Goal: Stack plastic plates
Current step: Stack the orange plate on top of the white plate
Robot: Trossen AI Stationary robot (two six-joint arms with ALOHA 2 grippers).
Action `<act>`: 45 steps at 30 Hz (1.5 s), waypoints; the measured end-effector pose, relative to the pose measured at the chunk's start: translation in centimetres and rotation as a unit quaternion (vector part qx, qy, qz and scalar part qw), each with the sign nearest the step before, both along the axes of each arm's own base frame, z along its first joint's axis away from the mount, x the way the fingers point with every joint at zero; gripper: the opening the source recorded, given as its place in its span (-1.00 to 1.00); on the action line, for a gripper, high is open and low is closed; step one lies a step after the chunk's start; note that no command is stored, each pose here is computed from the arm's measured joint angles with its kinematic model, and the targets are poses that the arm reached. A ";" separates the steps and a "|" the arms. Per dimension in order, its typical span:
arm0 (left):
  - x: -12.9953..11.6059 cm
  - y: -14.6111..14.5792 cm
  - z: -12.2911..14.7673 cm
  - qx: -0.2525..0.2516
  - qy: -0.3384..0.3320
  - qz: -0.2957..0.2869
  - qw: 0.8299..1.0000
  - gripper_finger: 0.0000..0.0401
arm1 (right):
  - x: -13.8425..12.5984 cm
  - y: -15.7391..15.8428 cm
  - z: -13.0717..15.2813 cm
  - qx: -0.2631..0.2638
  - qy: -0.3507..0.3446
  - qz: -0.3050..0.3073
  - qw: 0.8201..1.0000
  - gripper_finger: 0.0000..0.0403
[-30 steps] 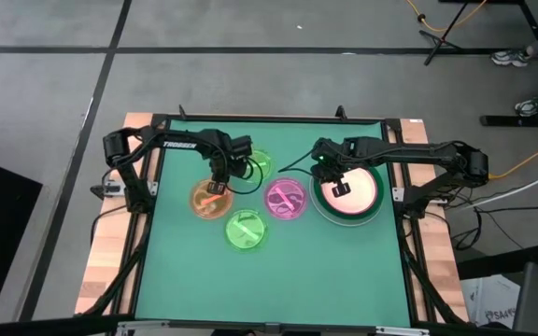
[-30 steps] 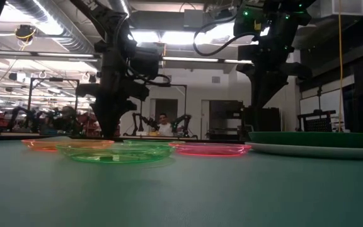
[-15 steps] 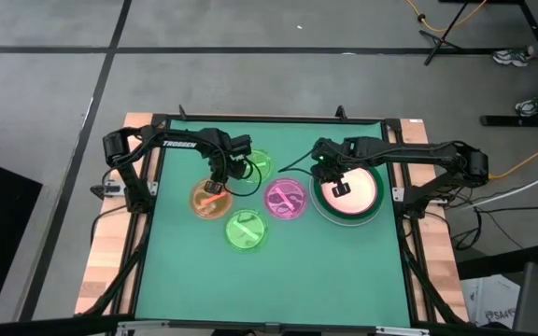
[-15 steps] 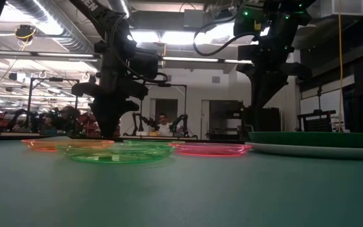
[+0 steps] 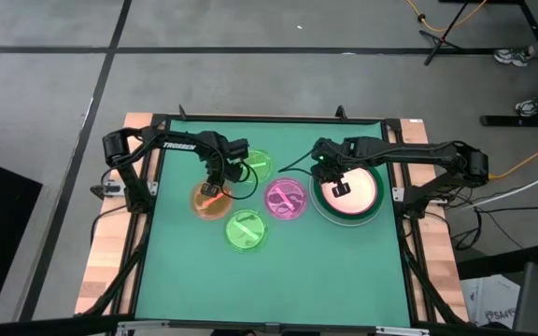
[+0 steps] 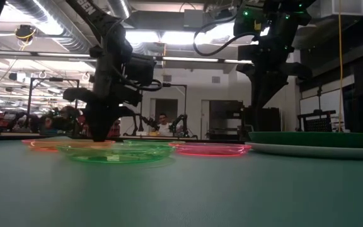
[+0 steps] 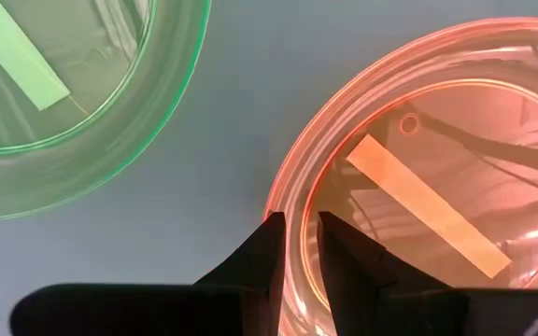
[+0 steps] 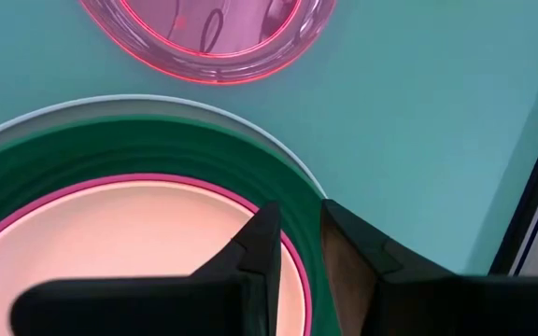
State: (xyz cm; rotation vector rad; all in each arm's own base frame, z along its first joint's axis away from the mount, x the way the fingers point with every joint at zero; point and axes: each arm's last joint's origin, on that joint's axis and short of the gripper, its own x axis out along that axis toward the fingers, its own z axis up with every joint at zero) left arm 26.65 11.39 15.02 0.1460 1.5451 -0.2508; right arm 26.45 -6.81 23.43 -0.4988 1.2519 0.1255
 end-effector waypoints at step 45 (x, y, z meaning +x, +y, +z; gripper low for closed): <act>-0.1 0.8 0.3 0.020 0.001 -0.023 1.000 -0.70 | 0.0 0.0 0.0 0.000 0.000 0.000 1.000 -0.66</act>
